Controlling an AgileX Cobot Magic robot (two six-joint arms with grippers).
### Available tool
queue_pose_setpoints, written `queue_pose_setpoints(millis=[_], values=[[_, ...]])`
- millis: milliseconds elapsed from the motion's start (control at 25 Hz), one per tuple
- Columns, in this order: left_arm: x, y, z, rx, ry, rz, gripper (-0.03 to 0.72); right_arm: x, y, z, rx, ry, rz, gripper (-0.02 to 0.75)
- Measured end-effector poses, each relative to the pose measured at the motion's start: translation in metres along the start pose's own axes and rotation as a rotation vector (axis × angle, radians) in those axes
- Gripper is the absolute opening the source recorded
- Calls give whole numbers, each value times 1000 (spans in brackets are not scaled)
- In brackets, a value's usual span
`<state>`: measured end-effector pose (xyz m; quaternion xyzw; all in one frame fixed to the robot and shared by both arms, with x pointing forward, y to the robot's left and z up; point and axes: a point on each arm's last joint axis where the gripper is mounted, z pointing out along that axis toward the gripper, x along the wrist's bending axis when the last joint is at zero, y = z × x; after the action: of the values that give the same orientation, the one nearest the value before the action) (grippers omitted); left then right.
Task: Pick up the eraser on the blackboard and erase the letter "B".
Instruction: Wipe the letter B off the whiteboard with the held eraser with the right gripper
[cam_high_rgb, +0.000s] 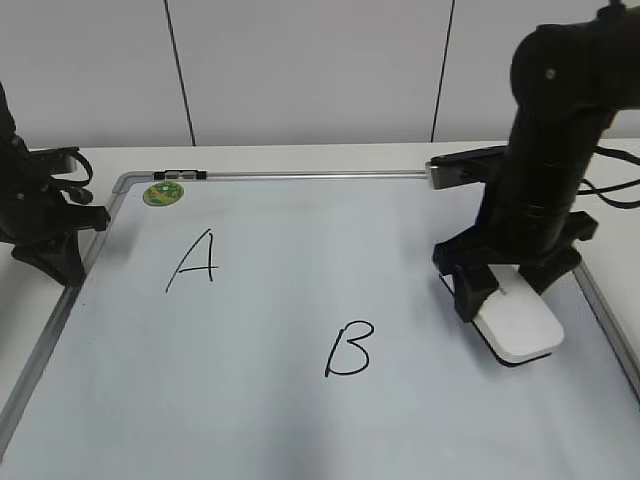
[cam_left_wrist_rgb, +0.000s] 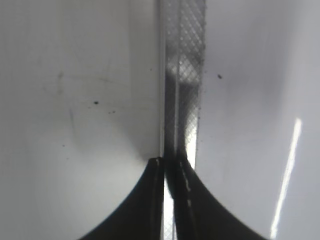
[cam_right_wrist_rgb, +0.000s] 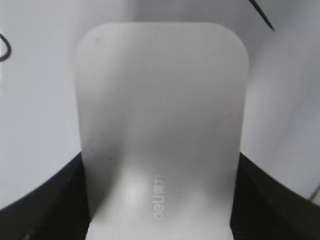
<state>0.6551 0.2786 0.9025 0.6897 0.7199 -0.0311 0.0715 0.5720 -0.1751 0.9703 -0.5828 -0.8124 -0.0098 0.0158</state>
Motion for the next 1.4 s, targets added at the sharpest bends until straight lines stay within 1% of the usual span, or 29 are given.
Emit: queue_pose_setpoints(millis=[280, 600, 760, 1160, 1400], values=[[0, 0, 0, 0, -1, -1, 20, 37, 32, 13, 19, 0, -96, 521], [0, 0, 0, 0, -2, -1, 20, 72, 49, 34, 54, -4, -177, 521], [0, 0, 0, 0, -2, -1, 20, 76, 49, 47, 85, -6, -184, 521], [0, 0, 0, 0, -2, -1, 20, 80, 52, 53, 97, 2, -187, 521], [0, 0, 0, 0, 0, 0, 20, 92, 50, 53, 86, -11, -225, 521]])
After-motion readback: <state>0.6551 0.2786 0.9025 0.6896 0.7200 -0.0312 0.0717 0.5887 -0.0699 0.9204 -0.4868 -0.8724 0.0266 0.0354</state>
